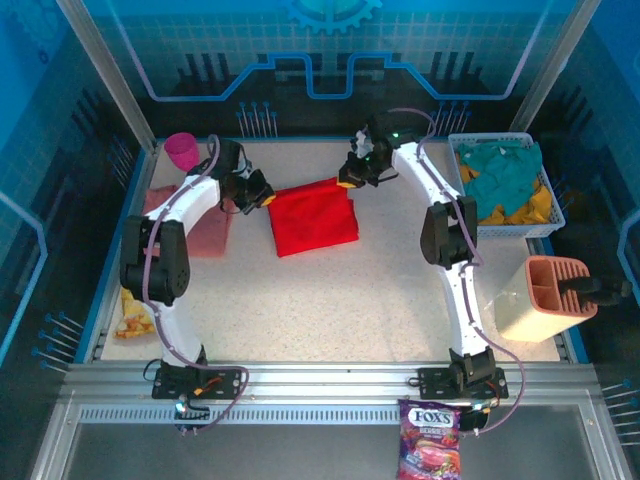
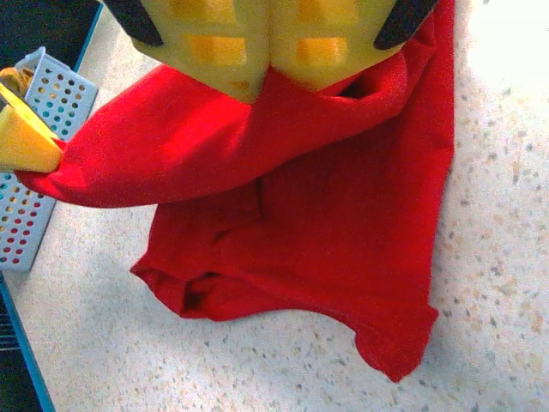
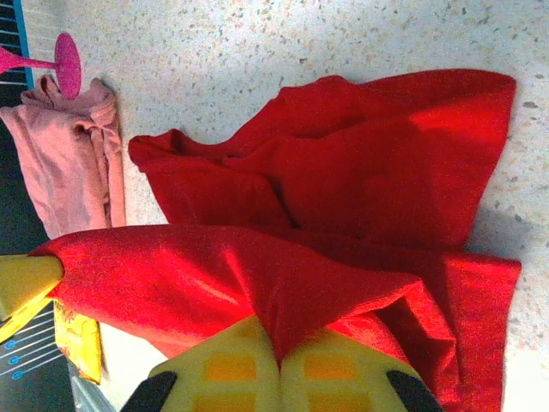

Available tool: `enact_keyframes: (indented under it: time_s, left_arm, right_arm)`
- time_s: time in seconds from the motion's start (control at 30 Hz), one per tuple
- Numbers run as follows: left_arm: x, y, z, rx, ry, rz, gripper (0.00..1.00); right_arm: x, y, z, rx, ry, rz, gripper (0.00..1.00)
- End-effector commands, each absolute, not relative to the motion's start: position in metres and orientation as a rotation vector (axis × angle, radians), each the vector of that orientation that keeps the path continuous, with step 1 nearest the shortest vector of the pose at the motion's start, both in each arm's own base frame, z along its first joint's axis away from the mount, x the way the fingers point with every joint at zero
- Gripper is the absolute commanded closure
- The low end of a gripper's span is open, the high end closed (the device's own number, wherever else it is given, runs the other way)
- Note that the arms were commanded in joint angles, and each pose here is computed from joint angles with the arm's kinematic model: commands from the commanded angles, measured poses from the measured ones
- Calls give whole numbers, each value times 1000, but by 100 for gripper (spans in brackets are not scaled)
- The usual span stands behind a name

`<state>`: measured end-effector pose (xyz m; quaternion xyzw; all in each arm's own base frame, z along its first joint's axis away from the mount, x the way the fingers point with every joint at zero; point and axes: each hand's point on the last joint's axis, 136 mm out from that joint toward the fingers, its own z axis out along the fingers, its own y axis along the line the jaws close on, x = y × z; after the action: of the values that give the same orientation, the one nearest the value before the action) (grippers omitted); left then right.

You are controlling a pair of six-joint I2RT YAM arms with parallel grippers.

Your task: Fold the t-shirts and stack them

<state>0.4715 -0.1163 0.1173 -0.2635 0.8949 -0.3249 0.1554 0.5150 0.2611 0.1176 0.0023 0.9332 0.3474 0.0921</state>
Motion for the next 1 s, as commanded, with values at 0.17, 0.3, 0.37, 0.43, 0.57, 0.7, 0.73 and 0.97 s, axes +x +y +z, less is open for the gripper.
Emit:
enact_keyframes:
  time_s: [0.17,0.3,0.37,0.43,0.57,0.7,0.73,0.97]
  left_arm:
    - [539,-94,118,-655,2429,-1004,47]
    - [538,-89,153,-551,2372,-974,28]
    - [529,-90,168,-522,2353,-980,27]
    - [517,-96,174,-502,2353,-1000,26]
    - [490,-117,166,-469,2370,-1092,28]
    - [492,-131,152,-464,2369,-1163,29]
    - [497,-135,150,-473,2357,-1196,30]
    - [544,-152,121,-507,2295,-1277,34]
  right_arm:
    - [557,259,125,-8,2624,1052,24]
    - [544,251,141,-62,2616,974,0]
    - [534,249,150,-85,2604,971,0]
    - [521,250,163,-110,2590,993,0]
    - [490,254,172,-152,2601,999,0]
    - [460,272,178,-170,2598,1138,1]
    - [455,277,177,-169,2590,1175,2]
    - [430,312,142,-155,2597,1353,3]
